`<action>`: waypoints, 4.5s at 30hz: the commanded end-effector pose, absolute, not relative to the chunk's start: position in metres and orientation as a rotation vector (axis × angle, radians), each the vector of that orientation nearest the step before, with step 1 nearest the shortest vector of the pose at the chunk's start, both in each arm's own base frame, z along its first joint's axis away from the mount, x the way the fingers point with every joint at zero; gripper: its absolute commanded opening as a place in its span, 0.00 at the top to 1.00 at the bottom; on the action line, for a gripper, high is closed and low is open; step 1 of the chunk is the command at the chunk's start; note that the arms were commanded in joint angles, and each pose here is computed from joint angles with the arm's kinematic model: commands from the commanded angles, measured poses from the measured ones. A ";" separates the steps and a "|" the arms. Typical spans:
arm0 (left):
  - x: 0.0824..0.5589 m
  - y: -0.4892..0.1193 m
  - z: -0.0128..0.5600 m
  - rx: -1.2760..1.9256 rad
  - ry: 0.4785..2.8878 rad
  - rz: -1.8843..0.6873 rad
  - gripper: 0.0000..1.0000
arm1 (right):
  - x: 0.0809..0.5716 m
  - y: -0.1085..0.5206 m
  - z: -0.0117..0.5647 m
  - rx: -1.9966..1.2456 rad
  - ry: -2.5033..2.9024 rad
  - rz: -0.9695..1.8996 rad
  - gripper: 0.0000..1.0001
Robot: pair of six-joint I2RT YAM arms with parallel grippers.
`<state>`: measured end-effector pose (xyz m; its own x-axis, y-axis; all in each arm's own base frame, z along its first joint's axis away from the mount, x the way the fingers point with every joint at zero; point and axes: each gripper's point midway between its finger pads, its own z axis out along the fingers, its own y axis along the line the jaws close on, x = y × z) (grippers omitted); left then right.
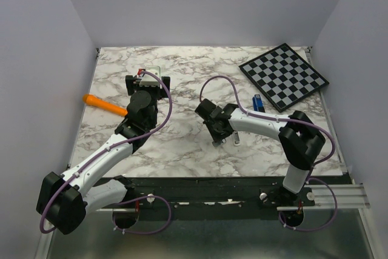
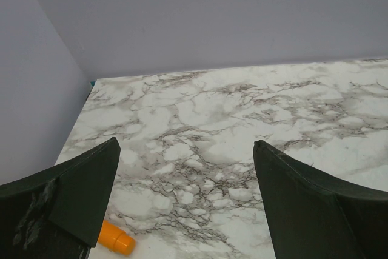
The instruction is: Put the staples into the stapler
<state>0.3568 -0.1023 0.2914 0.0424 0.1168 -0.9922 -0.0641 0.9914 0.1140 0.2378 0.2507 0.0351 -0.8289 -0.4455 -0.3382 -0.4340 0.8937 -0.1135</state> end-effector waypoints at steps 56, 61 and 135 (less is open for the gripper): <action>0.351 -0.103 0.297 0.024 1.501 0.103 0.01 | 0.228 0.276 0.067 -0.652 2.614 0.291 0.83; 0.351 -0.104 0.298 0.025 1.499 0.094 0.01 | 0.235 0.262 0.064 -0.550 2.630 0.174 0.79; 0.351 -0.109 0.297 0.033 1.504 0.067 0.01 | 0.219 0.245 0.047 -0.403 2.690 0.127 0.57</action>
